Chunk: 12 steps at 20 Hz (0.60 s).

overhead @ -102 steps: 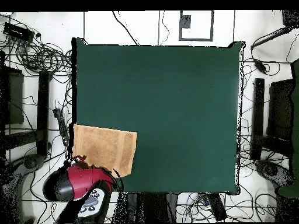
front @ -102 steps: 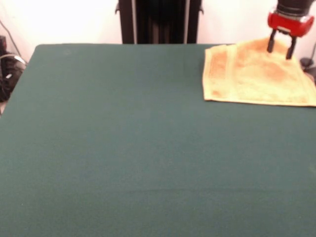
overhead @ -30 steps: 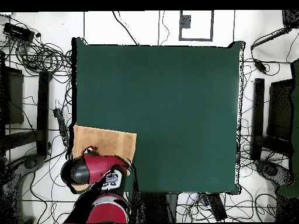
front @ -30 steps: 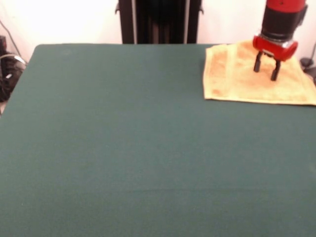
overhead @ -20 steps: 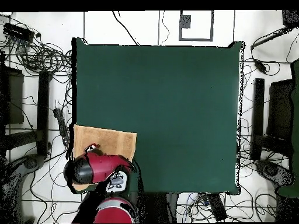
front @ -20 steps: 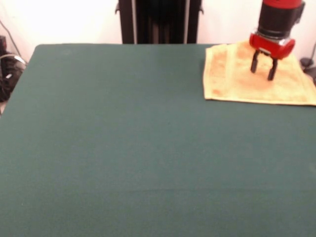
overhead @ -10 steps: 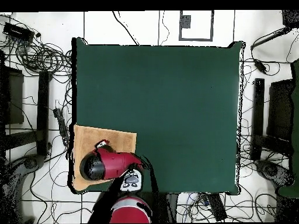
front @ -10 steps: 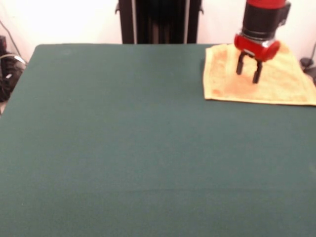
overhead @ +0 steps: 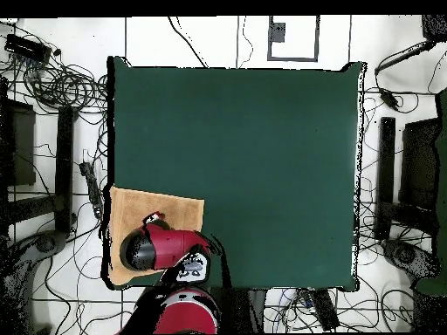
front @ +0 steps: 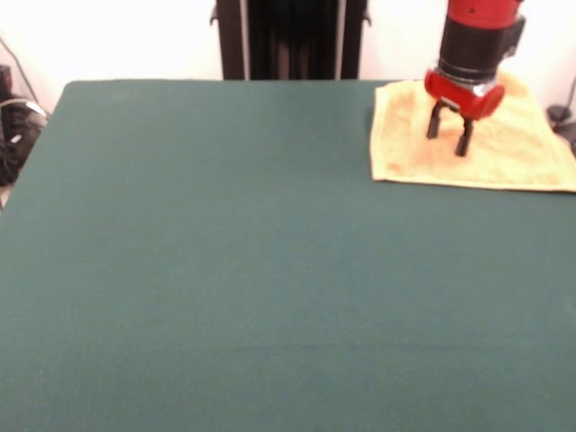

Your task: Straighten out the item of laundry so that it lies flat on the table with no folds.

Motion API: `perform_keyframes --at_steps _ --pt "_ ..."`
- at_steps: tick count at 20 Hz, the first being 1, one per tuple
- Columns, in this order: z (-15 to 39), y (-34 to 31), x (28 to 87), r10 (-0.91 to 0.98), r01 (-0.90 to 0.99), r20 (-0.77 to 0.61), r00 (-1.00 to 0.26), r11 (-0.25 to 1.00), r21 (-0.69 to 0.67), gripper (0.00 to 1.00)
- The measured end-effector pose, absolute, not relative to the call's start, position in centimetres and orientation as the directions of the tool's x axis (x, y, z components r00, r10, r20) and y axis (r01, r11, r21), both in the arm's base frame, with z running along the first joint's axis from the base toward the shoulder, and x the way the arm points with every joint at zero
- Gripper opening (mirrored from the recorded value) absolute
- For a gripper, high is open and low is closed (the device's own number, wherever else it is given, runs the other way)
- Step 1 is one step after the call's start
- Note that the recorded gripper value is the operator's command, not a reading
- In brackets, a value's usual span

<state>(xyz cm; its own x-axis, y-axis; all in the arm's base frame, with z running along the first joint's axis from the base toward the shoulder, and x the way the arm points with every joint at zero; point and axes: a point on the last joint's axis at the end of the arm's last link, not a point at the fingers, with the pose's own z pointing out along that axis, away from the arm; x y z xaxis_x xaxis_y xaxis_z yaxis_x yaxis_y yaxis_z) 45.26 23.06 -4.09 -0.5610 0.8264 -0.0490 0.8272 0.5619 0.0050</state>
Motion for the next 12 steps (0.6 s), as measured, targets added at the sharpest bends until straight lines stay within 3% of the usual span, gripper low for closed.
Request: perform_keyframes --at_steps 12 --pt "-3.82 23.01 45.37 0.825 0.827 -0.052 -0.562 0.563 0.0 1.0"
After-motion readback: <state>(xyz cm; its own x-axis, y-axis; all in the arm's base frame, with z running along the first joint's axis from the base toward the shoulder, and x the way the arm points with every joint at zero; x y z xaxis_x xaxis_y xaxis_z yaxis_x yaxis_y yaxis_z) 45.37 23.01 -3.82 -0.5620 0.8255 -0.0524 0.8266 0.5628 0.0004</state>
